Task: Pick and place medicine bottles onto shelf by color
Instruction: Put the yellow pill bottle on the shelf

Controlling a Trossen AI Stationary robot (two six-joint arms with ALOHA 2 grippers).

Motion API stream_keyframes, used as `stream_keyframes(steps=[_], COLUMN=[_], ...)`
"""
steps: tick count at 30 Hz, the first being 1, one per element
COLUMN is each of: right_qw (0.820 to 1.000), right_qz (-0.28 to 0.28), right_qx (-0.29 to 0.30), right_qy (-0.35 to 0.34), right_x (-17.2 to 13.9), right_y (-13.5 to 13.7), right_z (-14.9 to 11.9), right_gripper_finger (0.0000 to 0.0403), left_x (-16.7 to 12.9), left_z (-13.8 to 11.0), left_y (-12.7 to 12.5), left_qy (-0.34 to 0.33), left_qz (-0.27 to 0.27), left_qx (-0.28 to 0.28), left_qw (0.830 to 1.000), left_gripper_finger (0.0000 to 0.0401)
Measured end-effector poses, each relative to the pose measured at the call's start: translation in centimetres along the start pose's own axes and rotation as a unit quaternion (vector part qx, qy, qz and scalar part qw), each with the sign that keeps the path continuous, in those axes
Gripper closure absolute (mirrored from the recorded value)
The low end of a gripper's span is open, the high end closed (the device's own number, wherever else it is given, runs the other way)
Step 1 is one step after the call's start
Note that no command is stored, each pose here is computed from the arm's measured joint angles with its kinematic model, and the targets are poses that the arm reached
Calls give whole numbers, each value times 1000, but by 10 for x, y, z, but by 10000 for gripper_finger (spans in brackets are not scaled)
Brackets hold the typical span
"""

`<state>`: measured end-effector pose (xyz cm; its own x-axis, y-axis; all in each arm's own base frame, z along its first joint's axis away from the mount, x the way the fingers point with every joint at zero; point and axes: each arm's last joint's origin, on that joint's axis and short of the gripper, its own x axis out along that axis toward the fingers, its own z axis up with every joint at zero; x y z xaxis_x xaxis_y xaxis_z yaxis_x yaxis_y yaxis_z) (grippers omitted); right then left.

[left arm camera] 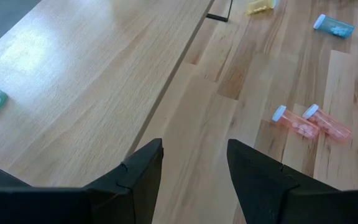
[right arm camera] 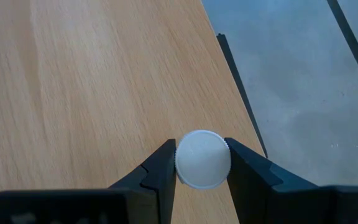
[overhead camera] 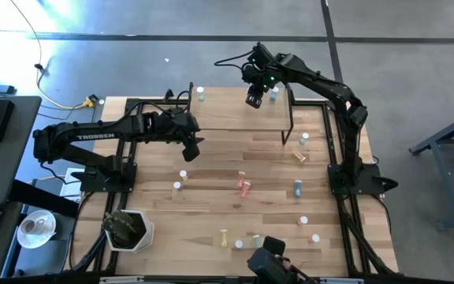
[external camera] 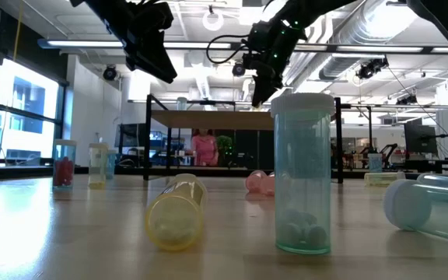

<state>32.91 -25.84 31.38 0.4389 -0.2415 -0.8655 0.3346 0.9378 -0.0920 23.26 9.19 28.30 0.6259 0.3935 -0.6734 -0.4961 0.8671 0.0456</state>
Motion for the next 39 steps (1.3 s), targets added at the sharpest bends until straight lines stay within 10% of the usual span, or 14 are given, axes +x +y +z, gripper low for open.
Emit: stream_keyframes(steps=[39], right_qw=[1000], right_qz=[-8], right_qx=[-2], right_qy=[25], right_x=[4], right_y=[7], right_z=[-2], right_gripper_finger=[264], left_x=[0], left_z=[0], left_y=[0], left_qy=[0], left_qz=[0], left_qx=[0], left_qw=[1000], left_gripper_finger=[229])
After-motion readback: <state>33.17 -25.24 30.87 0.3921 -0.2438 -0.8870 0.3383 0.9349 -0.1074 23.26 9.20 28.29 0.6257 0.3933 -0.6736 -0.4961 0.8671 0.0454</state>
